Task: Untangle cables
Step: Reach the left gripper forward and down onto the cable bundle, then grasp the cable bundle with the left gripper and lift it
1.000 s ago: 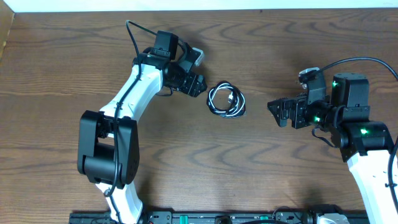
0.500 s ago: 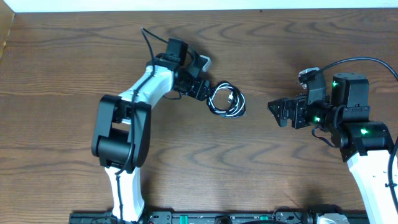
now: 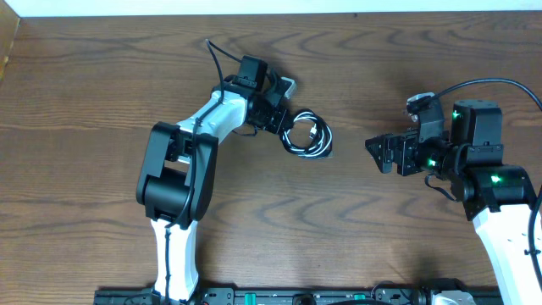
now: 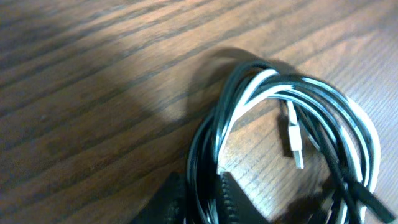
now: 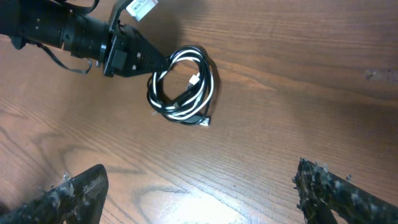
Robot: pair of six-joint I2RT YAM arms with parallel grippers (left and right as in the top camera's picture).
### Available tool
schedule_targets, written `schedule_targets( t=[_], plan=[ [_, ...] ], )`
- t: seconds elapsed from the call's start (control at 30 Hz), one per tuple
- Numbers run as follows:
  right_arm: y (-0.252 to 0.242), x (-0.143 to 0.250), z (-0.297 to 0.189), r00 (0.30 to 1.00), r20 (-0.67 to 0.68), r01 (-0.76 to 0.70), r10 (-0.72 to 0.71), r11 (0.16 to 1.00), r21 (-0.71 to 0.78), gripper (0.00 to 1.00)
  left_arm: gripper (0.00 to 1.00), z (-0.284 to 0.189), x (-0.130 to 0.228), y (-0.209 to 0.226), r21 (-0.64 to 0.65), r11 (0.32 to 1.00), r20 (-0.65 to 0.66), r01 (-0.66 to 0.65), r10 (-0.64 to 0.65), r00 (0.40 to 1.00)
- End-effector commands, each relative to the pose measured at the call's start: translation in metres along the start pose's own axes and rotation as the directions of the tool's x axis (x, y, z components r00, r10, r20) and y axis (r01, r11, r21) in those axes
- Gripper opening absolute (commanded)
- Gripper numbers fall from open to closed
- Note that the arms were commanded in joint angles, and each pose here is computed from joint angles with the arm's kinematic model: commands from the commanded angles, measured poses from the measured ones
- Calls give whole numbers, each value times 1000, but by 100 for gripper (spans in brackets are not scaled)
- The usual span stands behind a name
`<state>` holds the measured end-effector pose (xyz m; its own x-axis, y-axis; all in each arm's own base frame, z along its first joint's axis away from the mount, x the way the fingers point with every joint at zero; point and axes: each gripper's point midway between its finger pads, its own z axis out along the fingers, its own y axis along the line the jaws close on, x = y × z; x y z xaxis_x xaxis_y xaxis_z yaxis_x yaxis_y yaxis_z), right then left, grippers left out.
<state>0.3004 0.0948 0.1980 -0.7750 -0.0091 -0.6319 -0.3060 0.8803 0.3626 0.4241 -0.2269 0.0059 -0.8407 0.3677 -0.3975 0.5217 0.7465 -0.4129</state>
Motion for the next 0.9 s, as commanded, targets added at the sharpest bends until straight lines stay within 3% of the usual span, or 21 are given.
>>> schedule_targets(
  t=[0.0, 0.2, 0.43, 0.67, 0.87],
  plan=[
    [1, -5, -3, 1000, 12, -4, 4, 1000, -7, 92, 7, 19, 22, 21, -77, 997, -68, 30, -35, 997],
    [2, -7, -3, 999, 22, -31, 31, 999, -8, 87, 8, -10, 4, 25, -93, 995, -4, 37, -37, 999],
    [4, -24, 1, 982, 73, -169, 172, 985, -44, 81, 7, -94, -42, 8, -133, 991, 175, 0, 23, 984],
    [39, -58, 5, 955, 149, -223, 255, 953, -205, 76, 7, -178, -73, -42, -133, 990, 354, -41, 86, 931],
    [83, -86, 2, 933, 218, -203, 286, 920, -335, 72, 7, -235, -83, -101, 12, 995, 477, -100, 82, 875]
  ],
)
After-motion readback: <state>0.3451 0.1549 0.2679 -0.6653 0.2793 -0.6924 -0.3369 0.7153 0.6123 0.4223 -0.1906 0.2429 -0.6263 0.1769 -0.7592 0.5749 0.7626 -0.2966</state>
